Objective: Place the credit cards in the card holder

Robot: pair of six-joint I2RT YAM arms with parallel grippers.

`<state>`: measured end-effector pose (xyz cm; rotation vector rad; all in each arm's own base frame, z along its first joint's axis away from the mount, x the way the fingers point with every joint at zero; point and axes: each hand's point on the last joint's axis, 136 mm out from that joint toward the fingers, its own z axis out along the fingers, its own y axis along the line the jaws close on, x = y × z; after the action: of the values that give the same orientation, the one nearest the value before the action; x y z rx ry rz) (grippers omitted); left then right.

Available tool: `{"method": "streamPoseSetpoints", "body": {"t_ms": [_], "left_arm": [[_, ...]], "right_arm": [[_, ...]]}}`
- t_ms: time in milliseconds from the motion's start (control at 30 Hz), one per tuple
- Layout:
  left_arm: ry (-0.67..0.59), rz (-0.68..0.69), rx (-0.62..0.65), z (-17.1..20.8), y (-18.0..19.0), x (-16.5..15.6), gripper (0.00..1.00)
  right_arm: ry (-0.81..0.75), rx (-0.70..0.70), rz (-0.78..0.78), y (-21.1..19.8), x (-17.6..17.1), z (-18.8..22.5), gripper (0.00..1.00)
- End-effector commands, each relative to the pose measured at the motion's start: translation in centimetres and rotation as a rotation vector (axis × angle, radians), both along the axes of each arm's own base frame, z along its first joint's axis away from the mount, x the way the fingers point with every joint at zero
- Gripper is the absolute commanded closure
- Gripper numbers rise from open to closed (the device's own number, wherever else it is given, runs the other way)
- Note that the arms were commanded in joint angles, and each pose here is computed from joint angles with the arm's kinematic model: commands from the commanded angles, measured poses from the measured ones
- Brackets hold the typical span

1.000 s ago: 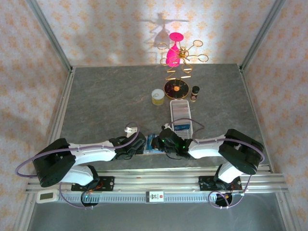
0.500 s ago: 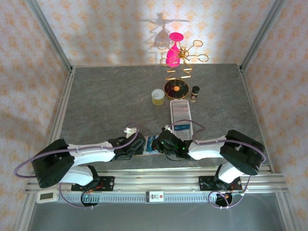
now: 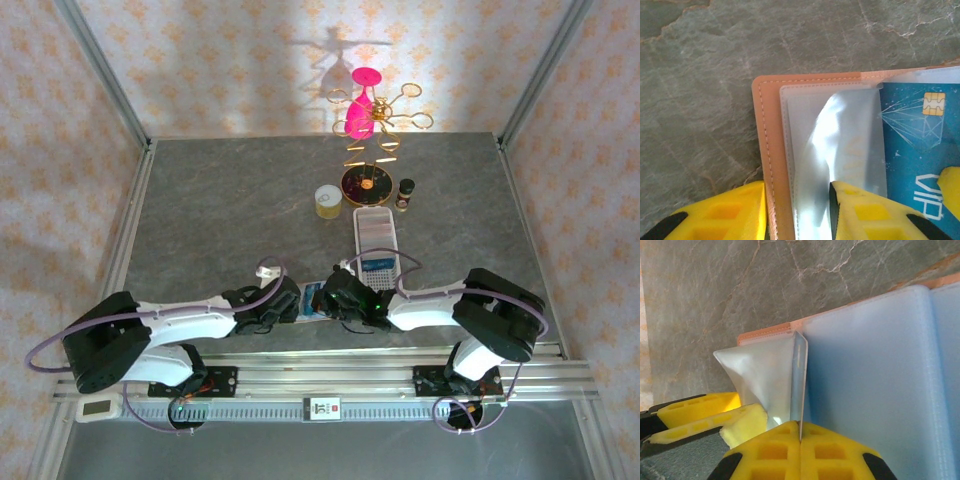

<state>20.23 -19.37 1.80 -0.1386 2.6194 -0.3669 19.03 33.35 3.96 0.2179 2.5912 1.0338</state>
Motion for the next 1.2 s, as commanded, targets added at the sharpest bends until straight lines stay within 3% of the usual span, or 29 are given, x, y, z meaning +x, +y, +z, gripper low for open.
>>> {"method": "streamPoseSetpoints", "body": {"t_ms": [0, 167, 367, 667, 1100, 1167], "left_arm": [[0.015, 0.031, 0.026, -0.6, 1.4, -0.8, 0.61], [0.004, 0.053, -0.007, -0.6, 1.2, -0.6, 0.54], [0.007, 0.070, -0.072, -0.8, 0.9, -0.5, 0.54], [0.004, 0.101, -0.132, -1.0, 1.6, -0.5, 0.72], [0.037, 0.090, -0.138, -2.0, 1.6, -1.2, 0.75], [0.041, 0.093, -0.133, -2.2, 1.8, -1.2, 0.75]], "right_arm": [[0.038, -0.037, 0.068, 0.4, -1.5, -1.2, 1.00], [0.024, -0.003, 0.075, 0.4, -1.6, -0.5, 1.00], [0.018, -0.007, 0.094, -0.1, -2.0, -0.2, 1.00], [0.041, 0.047, 0.136, 0.1, -2.6, -0.1, 1.00], [0.035, 0.087, 0.115, 0.7, -1.8, 0.0, 1.00], [0.023, 0.068, 0.111, 0.6, -1.5, 0.0, 0.93]]}}
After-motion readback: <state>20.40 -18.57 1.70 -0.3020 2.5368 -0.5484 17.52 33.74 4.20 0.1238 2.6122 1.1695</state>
